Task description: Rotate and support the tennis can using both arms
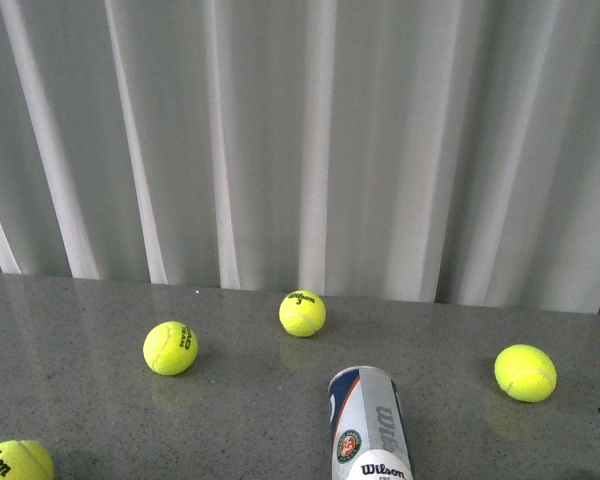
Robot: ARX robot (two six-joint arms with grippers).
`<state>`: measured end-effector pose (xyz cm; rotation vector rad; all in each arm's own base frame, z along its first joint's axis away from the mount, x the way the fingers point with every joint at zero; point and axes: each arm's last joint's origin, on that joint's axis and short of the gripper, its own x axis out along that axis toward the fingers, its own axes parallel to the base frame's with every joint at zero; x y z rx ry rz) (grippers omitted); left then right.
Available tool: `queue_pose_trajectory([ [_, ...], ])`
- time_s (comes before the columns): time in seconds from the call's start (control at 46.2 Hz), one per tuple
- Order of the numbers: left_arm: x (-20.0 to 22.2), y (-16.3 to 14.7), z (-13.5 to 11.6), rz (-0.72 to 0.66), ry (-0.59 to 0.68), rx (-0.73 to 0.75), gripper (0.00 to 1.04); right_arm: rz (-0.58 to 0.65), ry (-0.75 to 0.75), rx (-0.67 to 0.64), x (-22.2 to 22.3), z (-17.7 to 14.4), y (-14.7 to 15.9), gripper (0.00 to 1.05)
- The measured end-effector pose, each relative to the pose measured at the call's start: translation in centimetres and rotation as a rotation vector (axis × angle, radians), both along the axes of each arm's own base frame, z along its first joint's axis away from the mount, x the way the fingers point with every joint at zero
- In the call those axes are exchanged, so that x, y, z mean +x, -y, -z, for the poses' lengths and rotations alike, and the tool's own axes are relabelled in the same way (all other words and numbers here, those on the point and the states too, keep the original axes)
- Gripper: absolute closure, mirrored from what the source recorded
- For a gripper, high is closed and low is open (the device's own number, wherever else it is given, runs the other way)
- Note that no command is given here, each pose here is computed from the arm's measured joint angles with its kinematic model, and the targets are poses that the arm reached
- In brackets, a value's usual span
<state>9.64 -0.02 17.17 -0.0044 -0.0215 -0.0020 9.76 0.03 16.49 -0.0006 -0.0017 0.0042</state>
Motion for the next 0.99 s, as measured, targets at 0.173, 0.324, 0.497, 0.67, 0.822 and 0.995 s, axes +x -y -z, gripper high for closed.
queue_pose_trajectory([
  [0.173, 0.0, 0.0, 0.0, 0.0, 0.0, 0.0, 0.07, 0.0, 0.0, 0.0, 0.0, 0.0, 0.0, 0.07],
  [0.324, 0.0, 0.0, 0.0, 0.0, 0.0, 0.0, 0.07, 0.0, 0.0, 0.0, 0.0, 0.0, 0.0, 0.07],
  [0.497, 0.0, 0.0, 0.0, 0.0, 0.0, 0.0, 0.07, 0.0, 0.0, 0.0, 0.0, 0.0, 0.0, 0.07],
  [0.67, 0.0, 0.0, 0.0, 0.0, 0.0, 0.0, 0.07, 0.0, 0.0, 0.0, 0.0, 0.0, 0.0, 0.07],
  [0.822, 0.0, 0.0, 0.0, 0.0, 0.0, 0.0, 0.07, 0.0, 0.0, 0.0, 0.0, 0.0, 0.0, 0.07],
  [0.995, 0.0, 0.0, 0.0, 0.0, 0.0, 0.0, 0.07, 0.0, 0.0, 0.0, 0.0, 0.0, 0.0, 0.07],
])
